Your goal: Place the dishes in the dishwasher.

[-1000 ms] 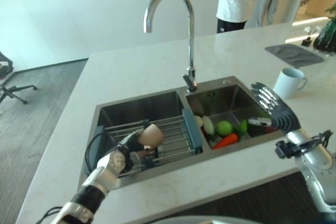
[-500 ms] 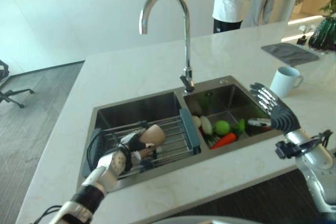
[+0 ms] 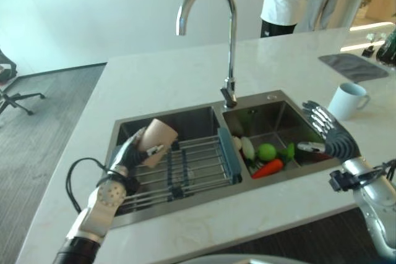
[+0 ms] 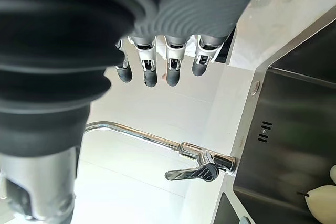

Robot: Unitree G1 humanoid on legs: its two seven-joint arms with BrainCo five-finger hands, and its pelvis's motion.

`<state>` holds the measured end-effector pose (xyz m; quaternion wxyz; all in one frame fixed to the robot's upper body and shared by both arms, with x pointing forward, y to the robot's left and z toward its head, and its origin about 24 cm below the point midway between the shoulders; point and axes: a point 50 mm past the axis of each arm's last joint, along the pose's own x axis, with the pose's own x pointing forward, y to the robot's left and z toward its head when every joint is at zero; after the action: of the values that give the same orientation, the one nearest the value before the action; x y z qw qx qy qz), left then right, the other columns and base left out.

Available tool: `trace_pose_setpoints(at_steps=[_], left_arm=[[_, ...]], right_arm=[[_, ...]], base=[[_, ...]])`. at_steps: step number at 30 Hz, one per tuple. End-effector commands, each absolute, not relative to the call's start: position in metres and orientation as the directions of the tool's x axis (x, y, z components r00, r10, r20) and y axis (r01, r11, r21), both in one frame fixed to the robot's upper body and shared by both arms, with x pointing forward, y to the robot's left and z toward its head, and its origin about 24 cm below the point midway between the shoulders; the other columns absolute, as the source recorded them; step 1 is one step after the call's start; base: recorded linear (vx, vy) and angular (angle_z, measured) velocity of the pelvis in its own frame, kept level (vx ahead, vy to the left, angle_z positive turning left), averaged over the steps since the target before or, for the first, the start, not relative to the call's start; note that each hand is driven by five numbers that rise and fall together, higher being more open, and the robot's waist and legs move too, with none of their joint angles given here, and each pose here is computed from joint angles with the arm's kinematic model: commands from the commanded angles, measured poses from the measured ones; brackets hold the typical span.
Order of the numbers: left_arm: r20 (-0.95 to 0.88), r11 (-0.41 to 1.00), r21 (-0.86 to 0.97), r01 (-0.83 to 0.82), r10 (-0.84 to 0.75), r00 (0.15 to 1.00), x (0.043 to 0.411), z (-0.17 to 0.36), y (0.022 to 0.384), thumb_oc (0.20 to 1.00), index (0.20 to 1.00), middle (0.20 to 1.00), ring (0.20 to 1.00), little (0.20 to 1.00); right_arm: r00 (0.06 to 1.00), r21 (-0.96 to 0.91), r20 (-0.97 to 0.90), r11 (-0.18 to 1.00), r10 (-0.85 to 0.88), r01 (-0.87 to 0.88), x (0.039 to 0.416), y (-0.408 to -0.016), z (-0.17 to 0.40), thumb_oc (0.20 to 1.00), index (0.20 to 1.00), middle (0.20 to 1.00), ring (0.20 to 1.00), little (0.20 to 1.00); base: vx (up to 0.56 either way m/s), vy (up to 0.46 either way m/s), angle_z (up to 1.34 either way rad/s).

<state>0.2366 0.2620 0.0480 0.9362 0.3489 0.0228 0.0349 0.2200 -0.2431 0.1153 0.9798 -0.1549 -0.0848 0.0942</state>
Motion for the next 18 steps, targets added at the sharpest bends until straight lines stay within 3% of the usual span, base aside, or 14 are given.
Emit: trace_pose_setpoints(at_steps=[1, 3, 4, 8, 18], left_arm=[[0.335, 0.805, 0.525, -0.277, 0.104, 0.937, 0.253, 0.114, 0.268, 0.200, 0.200, 0.200, 0.200, 0.200], [0.447, 0.863, 0.377, -0.337, 0.149, 0.882, 0.243, 0.131, 0.270, 0.200, 0.200, 0.200, 0.200, 0.200], [0.523, 0.936, 0.172, -0.306, 0.177, 0.834, 0.235, 0.143, 0.263, 0.200, 0.200, 0.200, 0.200, 0.200], [0.585, 0.980, -0.010, -0.201, 0.168, 0.794, 0.221, 0.155, 0.254, 0.200, 0.200, 0.200, 0.200, 0.200], [0.665, 0.985, -0.144, -0.096, 0.168, 0.727, 0.202, 0.172, 0.258, 0.200, 0.200, 0.200, 0.200, 0.200]], right_arm=[[0.927, -0.342, 0.315, 0.936, 0.201, -0.087, 0.224, -0.241, 0.145, 1.000, 1.000, 1.000, 1.000, 1.000], [0.927, -0.335, 0.329, 0.940, 0.181, -0.064, 0.220, -0.243, 0.145, 1.000, 1.000, 1.000, 1.000, 1.000], [0.924, -0.313, 0.359, 0.950, 0.130, -0.012, 0.218, -0.246, 0.146, 1.000, 1.000, 1.000, 1.000, 1.000], [0.923, -0.287, 0.377, 0.957, 0.072, 0.043, 0.211, -0.242, 0.144, 1.000, 1.000, 1.000, 1.000, 1.000], [0.895, -0.274, 0.439, 0.961, 0.080, 0.049, 0.203, -0.238, 0.153, 1.000, 1.000, 1.000, 1.000, 1.000]], base=[[0.02, -0.013, 0.05], [0.02, -0.010, 0.09], [0.01, -0.002, 0.16], [-0.01, -0.043, 0.18], [-0.02, -0.110, 0.19]])
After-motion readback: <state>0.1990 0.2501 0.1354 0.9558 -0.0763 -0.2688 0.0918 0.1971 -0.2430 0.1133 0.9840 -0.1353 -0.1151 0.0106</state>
